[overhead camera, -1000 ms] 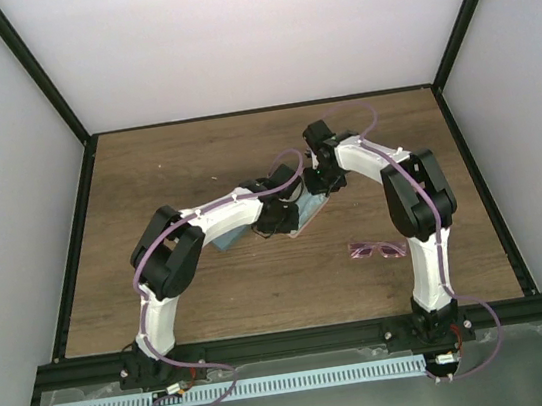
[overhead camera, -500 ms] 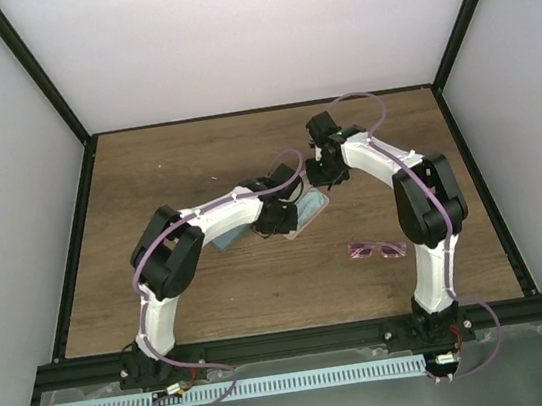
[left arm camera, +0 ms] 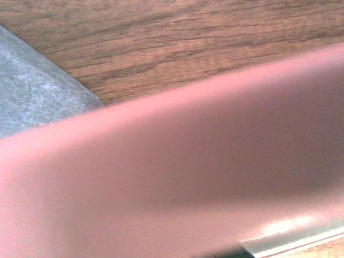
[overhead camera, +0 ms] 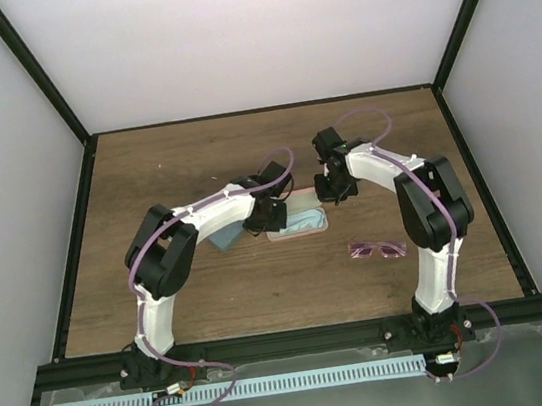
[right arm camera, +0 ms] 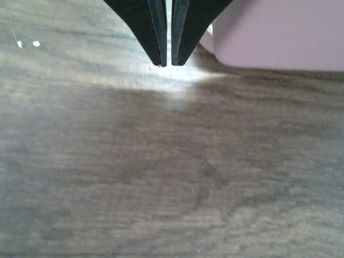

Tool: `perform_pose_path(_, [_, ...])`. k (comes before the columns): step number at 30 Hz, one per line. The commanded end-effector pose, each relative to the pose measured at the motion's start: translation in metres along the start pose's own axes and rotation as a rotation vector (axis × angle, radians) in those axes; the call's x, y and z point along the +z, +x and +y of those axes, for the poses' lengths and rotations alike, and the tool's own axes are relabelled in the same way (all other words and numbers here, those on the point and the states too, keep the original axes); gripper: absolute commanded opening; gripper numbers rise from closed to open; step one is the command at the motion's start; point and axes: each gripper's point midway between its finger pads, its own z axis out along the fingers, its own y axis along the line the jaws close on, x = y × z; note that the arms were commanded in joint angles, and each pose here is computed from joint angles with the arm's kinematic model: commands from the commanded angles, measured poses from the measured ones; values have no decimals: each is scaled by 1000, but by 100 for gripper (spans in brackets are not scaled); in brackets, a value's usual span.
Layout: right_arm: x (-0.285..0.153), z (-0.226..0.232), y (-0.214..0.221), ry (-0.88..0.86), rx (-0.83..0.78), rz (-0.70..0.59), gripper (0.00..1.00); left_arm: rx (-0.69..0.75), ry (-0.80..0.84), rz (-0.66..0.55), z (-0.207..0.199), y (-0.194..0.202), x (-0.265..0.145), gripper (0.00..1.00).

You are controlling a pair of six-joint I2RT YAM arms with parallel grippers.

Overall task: Organize the sunglasses
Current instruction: Adjust the glasses cleaning cloth in the sunglasses case.

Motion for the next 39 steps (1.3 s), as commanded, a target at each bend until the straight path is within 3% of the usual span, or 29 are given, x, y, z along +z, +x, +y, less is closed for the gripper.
perform_pose_path(1, [-25,1,-3,-34,27,-66,4,-5,68,-15,-11,-1,-16,16])
perform_pose_path(12, [-26,5,16,-84,34,-50,3,-12,182,31,-29,12,-17,19])
perform_pose_path(20, [-26,3,22,-84,30,-32,3,-56,155,52,-25,17,1,27])
perform_pose_path(28, [-25,4,30,-83,12,-18,3,-110,123,2,-22,4,6,28])
perform_pose_path(39, [-21,6,40,-81,0,-1,3,-87,127,58,-32,16,25,28])
